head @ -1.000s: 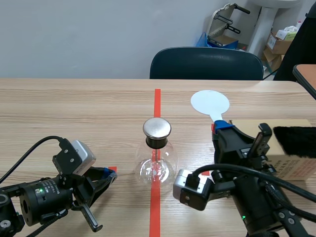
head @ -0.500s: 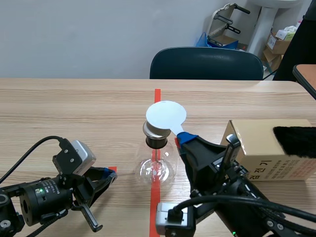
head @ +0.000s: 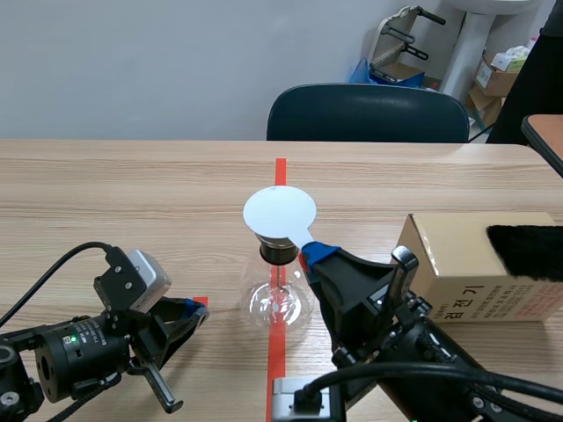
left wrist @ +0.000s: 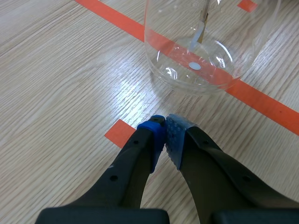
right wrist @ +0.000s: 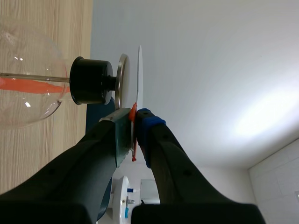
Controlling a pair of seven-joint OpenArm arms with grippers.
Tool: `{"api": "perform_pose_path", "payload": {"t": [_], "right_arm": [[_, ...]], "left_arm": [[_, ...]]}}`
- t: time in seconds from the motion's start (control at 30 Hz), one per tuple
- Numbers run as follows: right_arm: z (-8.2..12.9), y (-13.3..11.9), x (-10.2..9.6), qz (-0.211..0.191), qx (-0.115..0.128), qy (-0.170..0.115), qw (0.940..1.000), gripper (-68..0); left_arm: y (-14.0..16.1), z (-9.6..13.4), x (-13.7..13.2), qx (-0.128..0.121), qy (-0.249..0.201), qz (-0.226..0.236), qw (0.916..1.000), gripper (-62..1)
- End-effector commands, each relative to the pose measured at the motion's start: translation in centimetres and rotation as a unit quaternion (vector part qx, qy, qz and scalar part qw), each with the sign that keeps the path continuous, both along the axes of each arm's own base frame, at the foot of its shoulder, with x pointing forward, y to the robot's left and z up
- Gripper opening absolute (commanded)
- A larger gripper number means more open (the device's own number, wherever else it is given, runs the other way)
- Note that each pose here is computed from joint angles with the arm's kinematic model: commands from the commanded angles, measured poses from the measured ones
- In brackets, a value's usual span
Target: Do the electroscope experiment
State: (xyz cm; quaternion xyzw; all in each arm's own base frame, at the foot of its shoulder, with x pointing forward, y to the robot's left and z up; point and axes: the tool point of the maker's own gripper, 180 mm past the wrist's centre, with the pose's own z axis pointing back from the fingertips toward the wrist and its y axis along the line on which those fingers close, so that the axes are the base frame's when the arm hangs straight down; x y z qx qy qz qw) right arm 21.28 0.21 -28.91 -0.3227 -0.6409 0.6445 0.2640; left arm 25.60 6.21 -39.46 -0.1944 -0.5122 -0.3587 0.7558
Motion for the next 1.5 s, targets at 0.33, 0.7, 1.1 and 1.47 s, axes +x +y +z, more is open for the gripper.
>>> {"api": "perform_pose_path", "payload": {"t": [0.33,0.7,1.1,1.47], "right_arm": [[0.7,-0.3,0.5,-0.005,0.002,-0.014,0.9999,-66.5],[1.0,-3.4,2.6,-0.109,0.011,-0.017,0.9939,-66.5],[1.4,-9.0,4.5,-0.27,0.025,-0.023,0.9623,-66.5],[1.5,-12.0,4.7,-0.349,0.032,-0.026,0.9364,-66.5]], "left_arm": [[-0.9,0.9,0.2,-0.016,-0.009,-0.004,0.9998,-56.8],[-0.9,0.9,0.2,-0.017,-0.01,-0.004,0.9998,-56.8],[-0.9,0.9,0.2,-0.017,-0.009,-0.004,0.9998,-56.8],[-0.9,0.9,0.2,-0.017,-0.009,-0.004,0.9998,-56.8]]}}
